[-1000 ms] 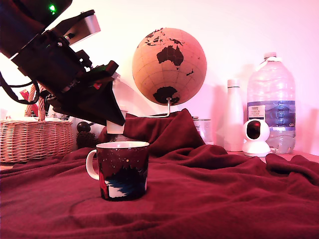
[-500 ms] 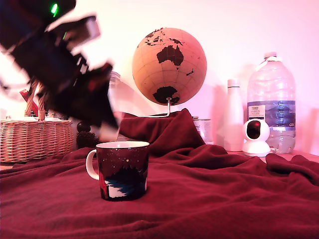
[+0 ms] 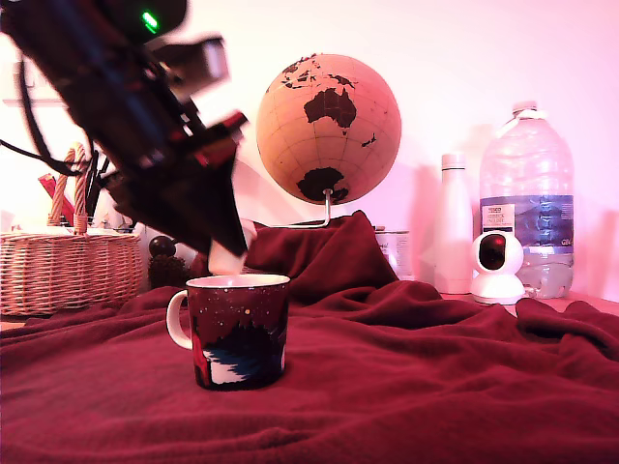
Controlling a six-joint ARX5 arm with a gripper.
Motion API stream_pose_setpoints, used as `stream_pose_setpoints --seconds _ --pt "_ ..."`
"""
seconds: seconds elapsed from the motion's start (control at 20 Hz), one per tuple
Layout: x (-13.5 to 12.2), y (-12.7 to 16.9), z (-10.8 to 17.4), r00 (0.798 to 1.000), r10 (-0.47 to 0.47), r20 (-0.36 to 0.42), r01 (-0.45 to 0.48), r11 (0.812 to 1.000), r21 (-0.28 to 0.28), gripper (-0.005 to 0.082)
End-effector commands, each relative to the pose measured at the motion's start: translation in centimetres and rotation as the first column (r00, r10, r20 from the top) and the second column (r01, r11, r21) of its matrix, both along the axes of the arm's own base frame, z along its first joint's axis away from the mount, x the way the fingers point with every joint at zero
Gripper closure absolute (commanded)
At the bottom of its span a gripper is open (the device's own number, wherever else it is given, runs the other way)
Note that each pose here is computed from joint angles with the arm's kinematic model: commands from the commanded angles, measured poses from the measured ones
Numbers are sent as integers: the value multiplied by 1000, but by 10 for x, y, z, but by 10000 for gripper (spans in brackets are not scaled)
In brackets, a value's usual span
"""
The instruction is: Pick up the coffee capsules on the table and drop them inside the coffee cup
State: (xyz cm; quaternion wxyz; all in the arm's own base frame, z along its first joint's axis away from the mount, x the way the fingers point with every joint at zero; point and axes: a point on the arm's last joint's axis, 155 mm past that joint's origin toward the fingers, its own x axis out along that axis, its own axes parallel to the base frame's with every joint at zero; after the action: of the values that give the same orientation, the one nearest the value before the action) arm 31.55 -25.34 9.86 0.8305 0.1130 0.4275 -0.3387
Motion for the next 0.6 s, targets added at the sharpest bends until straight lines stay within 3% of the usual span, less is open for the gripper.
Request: stream_pose_setpoints --seconds 0.0,0.25,0.55 --pt "4 -5 -3 1000 -13 -11 13 1000 14 523" --pt "5 -6 -23 997 -21 -78 26 997 68 523" --pt "4 -5 -26 996 -20 -90 27 997 76 523"
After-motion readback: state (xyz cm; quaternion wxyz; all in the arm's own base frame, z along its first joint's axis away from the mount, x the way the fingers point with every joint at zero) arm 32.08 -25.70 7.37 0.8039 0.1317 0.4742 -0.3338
